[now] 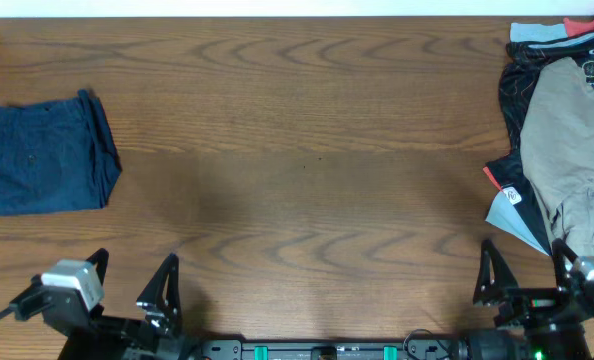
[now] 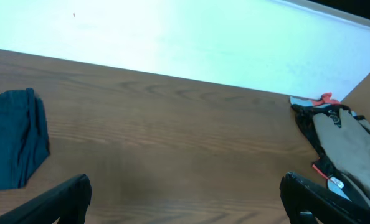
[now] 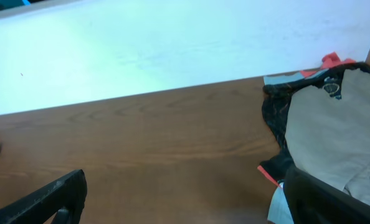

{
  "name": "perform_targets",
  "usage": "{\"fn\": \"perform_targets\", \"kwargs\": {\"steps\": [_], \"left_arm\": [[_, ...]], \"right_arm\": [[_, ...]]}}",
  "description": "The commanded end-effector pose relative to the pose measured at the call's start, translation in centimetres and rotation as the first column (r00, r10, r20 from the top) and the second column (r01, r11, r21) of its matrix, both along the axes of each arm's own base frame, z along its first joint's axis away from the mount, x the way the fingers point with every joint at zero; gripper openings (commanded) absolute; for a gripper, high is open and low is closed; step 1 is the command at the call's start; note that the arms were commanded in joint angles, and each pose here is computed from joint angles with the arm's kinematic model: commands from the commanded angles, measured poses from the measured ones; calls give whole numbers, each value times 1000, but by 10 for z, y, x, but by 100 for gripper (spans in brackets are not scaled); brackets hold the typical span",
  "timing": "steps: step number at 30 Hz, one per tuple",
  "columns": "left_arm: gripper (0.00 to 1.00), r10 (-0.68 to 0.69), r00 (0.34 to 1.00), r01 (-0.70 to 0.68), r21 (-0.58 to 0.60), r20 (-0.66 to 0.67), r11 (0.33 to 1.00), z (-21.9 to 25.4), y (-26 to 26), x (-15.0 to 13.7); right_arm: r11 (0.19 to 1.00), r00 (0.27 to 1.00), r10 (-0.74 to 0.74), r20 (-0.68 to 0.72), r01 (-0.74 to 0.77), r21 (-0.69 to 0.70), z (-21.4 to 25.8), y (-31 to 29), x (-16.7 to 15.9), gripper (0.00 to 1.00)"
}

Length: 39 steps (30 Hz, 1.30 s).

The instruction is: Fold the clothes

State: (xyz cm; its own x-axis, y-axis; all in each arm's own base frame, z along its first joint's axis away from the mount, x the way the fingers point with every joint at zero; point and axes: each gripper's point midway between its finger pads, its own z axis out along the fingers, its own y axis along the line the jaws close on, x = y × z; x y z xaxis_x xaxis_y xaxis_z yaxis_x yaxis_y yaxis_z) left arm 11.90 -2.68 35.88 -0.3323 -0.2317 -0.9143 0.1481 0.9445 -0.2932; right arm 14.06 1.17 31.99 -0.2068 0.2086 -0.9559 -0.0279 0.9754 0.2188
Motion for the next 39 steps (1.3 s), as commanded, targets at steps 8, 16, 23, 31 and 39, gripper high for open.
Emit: {"fn": "perform_targets", "kwargs": {"steps": [8,16,23,31,39], "left_arm": [[98,9,1000,-9,5,-11,1000,-4,1,2],[98,9,1000,-9,5,-11,1000,-4,1,2],[98,8,1000,-8,5,-11,1000,-4,1,2],[98,8,1000,-8,5,-11,1000,-4,1,2],[98,9,1000,-9,5,-11,1000,-4,1,2]], "right_arm": [[1000,990,-7,-137,5,-19,-35,-2,-8,99],[1000,955,-8,-296,6,-9,-72,-2,-24,99],[1000,955,-8,-296,6,-10,-72,-2,-24,99],[1000,953,-23,-302,22,-8,-76,-4,-21,99],[998,979,0,-203,-15,-68,-83,-2,-5,99]]}}
